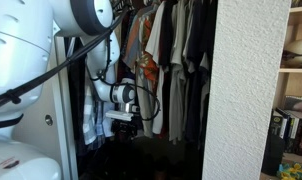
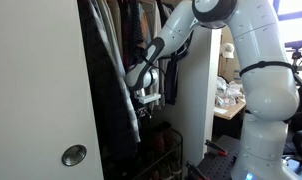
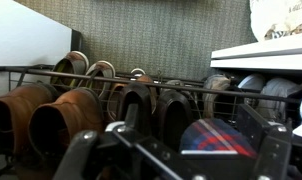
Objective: Move the shoe on the shoe rack to the left
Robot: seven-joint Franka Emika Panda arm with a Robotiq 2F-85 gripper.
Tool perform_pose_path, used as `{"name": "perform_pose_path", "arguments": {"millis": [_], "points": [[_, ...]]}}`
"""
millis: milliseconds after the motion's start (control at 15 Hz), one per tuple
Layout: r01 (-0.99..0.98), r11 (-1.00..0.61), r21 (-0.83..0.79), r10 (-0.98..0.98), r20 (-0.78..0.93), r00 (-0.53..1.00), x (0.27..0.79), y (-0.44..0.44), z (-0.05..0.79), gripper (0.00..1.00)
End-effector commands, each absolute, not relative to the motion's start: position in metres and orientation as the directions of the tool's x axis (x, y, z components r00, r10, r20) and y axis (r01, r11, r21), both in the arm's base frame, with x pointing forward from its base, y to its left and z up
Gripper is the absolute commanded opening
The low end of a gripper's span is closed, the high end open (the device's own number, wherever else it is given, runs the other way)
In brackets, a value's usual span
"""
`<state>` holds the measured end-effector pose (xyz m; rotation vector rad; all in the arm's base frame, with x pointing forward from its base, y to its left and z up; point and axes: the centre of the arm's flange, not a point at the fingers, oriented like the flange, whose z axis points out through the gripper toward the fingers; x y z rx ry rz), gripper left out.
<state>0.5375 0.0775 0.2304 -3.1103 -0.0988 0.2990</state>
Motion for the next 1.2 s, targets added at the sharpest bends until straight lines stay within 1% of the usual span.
{"name": "perform_pose_path", "arguments": {"millis": [0, 267, 667, 1133], "points": [[0.070, -0.997, -0.044, 0.078, -0.207, 0.975, 0.551, 0.076, 0.201, 1.00], [0.059, -0.996, -0.061, 0.071, -0.220, 0.973, 0.563, 0.070, 0.160, 1.00], [0.095, -0.990, -0.107, 0.120, -0.260, 0.958, 0.586, 0.084, 0.091, 1.00], [0.067, -0.991, -0.112, 0.097, -0.285, 0.954, 0.609, 0.093, 0.030, 1.00]]}}
